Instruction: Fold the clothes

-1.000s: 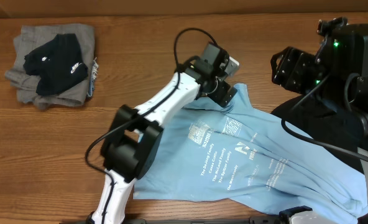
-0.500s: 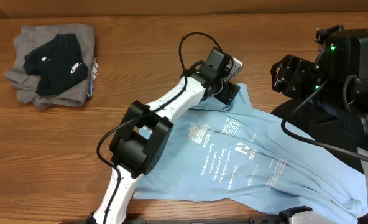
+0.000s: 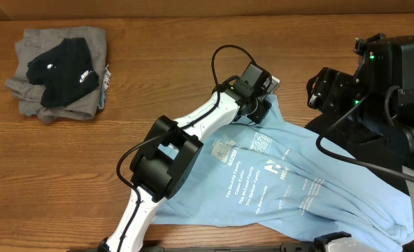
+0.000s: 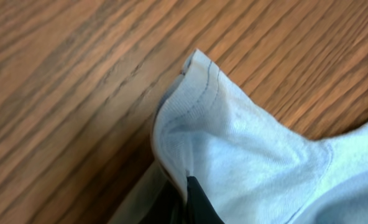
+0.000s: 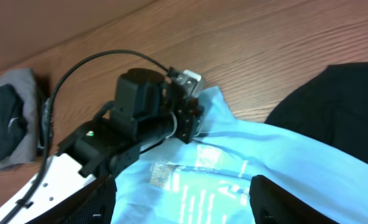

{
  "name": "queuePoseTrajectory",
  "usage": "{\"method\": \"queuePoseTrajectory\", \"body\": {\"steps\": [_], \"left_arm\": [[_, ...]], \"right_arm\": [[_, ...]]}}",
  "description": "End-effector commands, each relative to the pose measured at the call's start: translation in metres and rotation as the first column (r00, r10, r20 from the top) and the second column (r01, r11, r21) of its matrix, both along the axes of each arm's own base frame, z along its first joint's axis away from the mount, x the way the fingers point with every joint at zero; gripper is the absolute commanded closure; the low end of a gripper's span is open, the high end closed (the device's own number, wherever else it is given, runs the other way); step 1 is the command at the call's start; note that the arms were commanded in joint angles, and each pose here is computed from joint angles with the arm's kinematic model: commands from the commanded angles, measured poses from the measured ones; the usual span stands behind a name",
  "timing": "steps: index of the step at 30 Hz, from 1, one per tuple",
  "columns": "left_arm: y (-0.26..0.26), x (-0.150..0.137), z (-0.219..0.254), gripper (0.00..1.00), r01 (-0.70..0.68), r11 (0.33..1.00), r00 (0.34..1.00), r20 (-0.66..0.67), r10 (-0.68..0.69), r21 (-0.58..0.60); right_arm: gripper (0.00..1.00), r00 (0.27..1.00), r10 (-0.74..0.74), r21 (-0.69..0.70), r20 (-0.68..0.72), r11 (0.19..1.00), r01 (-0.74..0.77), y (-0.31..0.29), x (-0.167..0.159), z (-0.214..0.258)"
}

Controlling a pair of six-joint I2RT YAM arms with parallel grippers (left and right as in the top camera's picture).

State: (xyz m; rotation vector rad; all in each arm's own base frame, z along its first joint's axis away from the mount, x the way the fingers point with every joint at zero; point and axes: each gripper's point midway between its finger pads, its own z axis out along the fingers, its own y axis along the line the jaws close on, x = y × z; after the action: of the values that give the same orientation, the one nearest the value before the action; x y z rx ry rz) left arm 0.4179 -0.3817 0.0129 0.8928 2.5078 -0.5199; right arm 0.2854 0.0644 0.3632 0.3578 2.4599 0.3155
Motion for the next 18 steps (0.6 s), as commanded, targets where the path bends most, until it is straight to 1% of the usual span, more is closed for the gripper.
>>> {"method": "queuePoseTrajectory", "body": {"steps": [1,2,3,6,8,10,13,15,18], "left_arm": [[0.015,0.033,0.047,0.96,-0.069,0.997,0.996,0.055,0.07,-0.025],[0.023,0.042,0.061,0.96,-0.095,0.995,0.993,0.074,0.096,-0.02],[0.036,0.053,0.079,0.96,-0.132,0.991,0.986,0.1,0.132,-0.012],[0.079,0.083,0.148,0.96,-0.246,0.969,0.951,0.189,0.246,-0.024],[0.105,0.094,0.194,0.96,-0.293,0.954,0.925,0.235,0.299,-0.061],[0.129,0.099,0.235,0.96,-0.328,0.94,0.899,0.272,0.342,-0.099],[0.163,0.098,0.281,0.96,-0.375,0.917,0.862,0.315,0.398,-0.135],[0.188,0.096,0.303,0.96,-0.416,0.898,0.829,0.344,0.44,-0.145],[0.224,0.094,0.324,0.96,-0.485,0.866,0.772,0.407,0.488,-0.117]], "right_arm": [[0.24,0.997,-0.068,-0.039,0.027,0.997,0.069,-0.015,0.002,0.005],[0.2,0.995,-0.092,-0.025,0.03,0.995,0.093,-0.016,0.004,0.006],[0.19,0.992,-0.119,-0.008,0.035,0.993,0.119,-0.019,0.006,0.007],[0.19,0.981,-0.184,0.019,0.062,0.983,0.183,-0.031,0.015,0.012],[0.2,0.974,-0.218,0.02,0.066,0.976,0.217,-0.041,0.021,0.012],[0.2,0.965,-0.256,0.013,0.048,0.967,0.256,-0.053,0.026,0.006],[0.2,0.949,-0.316,-0.004,0.001,0.949,0.316,-0.072,0.037,-0.008],[0.19,0.932,-0.361,-0.019,-0.044,0.933,0.36,-0.088,0.047,-0.023],[0.19,0.909,-0.398,-0.048,-0.125,0.918,0.395,-0.107,0.064,-0.05]]}}
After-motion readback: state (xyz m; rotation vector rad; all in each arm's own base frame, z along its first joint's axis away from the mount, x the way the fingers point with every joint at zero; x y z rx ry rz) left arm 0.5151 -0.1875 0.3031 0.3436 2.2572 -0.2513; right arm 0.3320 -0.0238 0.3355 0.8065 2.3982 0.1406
